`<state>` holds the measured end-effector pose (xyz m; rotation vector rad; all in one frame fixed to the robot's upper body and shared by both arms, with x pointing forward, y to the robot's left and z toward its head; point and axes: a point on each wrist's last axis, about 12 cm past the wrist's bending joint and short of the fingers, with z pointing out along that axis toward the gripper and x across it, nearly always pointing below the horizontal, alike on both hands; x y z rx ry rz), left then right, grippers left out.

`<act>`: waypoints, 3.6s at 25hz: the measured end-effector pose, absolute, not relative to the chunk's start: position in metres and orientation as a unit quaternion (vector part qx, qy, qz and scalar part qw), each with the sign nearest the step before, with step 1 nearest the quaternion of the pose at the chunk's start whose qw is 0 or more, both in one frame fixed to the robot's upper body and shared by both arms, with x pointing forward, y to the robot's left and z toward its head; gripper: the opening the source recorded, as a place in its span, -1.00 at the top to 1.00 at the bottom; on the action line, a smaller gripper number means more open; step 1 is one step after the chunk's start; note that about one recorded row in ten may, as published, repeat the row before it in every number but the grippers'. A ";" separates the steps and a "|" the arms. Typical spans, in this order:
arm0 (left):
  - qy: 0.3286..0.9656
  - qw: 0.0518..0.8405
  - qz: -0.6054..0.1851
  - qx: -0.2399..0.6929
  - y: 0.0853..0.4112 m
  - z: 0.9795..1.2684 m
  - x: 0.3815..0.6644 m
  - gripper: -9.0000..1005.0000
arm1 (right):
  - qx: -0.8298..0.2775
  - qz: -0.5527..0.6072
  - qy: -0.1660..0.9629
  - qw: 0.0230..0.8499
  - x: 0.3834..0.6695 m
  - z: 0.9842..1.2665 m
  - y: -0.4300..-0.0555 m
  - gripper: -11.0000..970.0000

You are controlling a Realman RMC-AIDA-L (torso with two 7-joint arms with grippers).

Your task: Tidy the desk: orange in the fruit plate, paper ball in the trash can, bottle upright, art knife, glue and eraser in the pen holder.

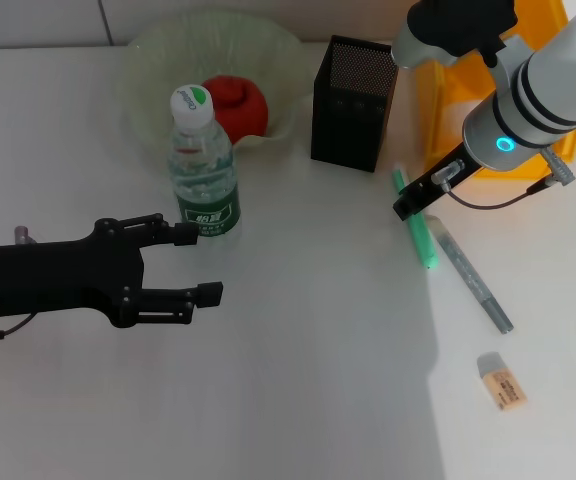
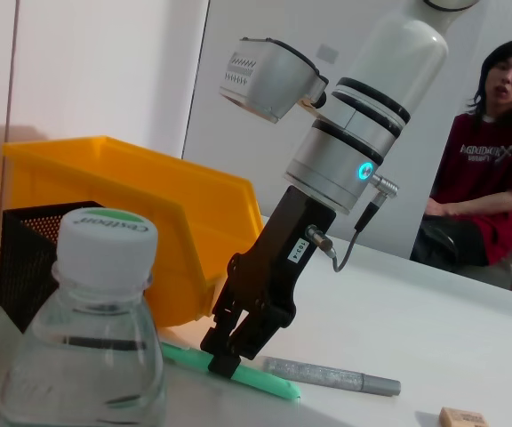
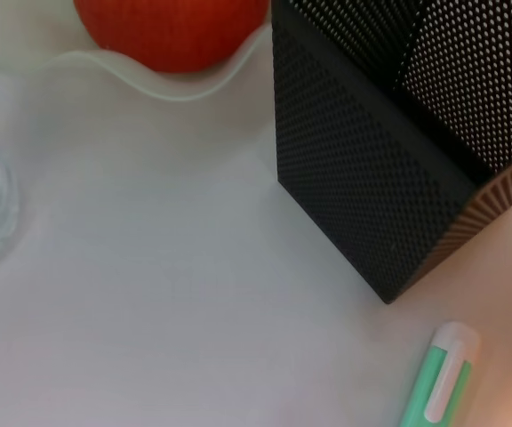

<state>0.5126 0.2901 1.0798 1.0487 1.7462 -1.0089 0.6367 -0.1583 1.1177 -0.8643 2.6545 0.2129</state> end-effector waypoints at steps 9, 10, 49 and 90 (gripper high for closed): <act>0.696 0.424 -0.400 0.419 0.288 1.081 0.516 -0.71 | -0.304 0.073 0.936 0.162 0.635 1.114 -0.159 0.43; 0.696 0.424 -0.400 0.419 0.288 1.081 0.516 -0.71 | -0.304 0.073 0.936 0.161 0.635 1.113 -0.159 0.44; 0.691 0.432 -0.396 0.424 0.285 1.083 0.520 -0.71 | -0.228 0.363 0.767 0.477 0.595 1.214 -0.227 0.66; 0.654 0.431 -0.419 0.460 0.276 1.095 0.516 -0.71 | -0.132 0.377 0.744 0.536 0.636 1.112 -0.215 0.14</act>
